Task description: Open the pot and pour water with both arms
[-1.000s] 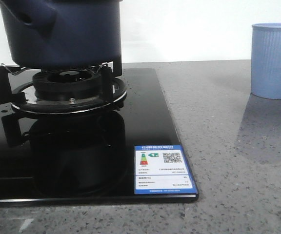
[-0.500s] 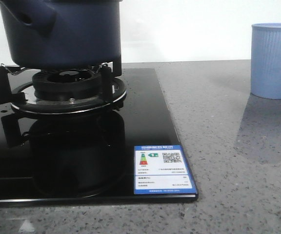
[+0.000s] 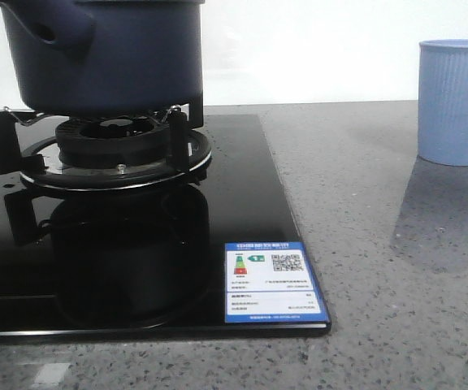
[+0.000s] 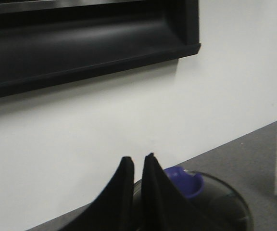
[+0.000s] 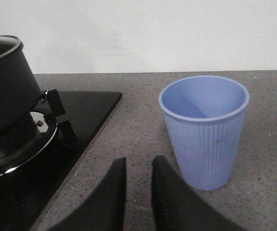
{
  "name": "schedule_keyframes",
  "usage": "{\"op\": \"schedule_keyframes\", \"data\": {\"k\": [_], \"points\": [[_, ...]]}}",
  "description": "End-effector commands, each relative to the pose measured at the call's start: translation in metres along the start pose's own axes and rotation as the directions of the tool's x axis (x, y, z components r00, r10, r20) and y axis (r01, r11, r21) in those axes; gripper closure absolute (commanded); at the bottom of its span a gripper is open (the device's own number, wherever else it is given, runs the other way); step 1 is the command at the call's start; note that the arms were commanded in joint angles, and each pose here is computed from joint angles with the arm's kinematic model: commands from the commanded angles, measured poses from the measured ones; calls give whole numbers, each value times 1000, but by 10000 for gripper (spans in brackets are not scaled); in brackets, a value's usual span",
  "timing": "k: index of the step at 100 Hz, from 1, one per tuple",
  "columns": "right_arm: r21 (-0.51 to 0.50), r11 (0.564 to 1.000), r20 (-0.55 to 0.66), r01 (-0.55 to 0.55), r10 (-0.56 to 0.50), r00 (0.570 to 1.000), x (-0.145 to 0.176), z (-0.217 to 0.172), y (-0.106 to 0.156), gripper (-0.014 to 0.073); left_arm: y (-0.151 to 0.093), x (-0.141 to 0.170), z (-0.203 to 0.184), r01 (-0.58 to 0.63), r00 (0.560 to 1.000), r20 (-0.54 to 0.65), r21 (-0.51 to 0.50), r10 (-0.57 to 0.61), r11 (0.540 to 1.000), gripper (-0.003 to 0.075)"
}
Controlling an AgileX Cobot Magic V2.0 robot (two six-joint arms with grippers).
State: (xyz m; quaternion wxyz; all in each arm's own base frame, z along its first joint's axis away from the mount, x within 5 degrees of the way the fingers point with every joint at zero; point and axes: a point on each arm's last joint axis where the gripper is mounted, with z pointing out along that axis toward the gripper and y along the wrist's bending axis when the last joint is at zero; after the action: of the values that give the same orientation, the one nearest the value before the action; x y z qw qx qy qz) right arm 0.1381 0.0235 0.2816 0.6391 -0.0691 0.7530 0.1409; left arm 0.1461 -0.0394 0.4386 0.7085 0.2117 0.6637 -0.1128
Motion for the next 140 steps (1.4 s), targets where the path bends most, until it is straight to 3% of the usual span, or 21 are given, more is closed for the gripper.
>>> {"op": "schedule_keyframes", "data": {"k": [1,17,37,57,79,140], "points": [[-42,999,41,-15,16,999,-10,-1,4,656,-2,8,-22,34,999,41,-93,-30,995,739],[-29,999,65,-27,29,997,-11,-8,5,651,-13,51,-47,104,994,50,-184,-96,977,739],[137,990,136,-10,-9,991,7,-37,0,651,-40,104,-77,127,991,65,-161,-118,979,739],[103,995,174,-4,-14,985,26,-50,7,651,-53,146,-88,183,983,59,-135,-177,974,739],[-29,999,180,19,-13,983,27,-49,19,651,-55,148,-90,270,961,96,-115,-259,956,739],[-26,1000,180,18,-13,984,27,-49,19,651,-55,148,-90,270,961,96,-115,-259,956,739]]}}
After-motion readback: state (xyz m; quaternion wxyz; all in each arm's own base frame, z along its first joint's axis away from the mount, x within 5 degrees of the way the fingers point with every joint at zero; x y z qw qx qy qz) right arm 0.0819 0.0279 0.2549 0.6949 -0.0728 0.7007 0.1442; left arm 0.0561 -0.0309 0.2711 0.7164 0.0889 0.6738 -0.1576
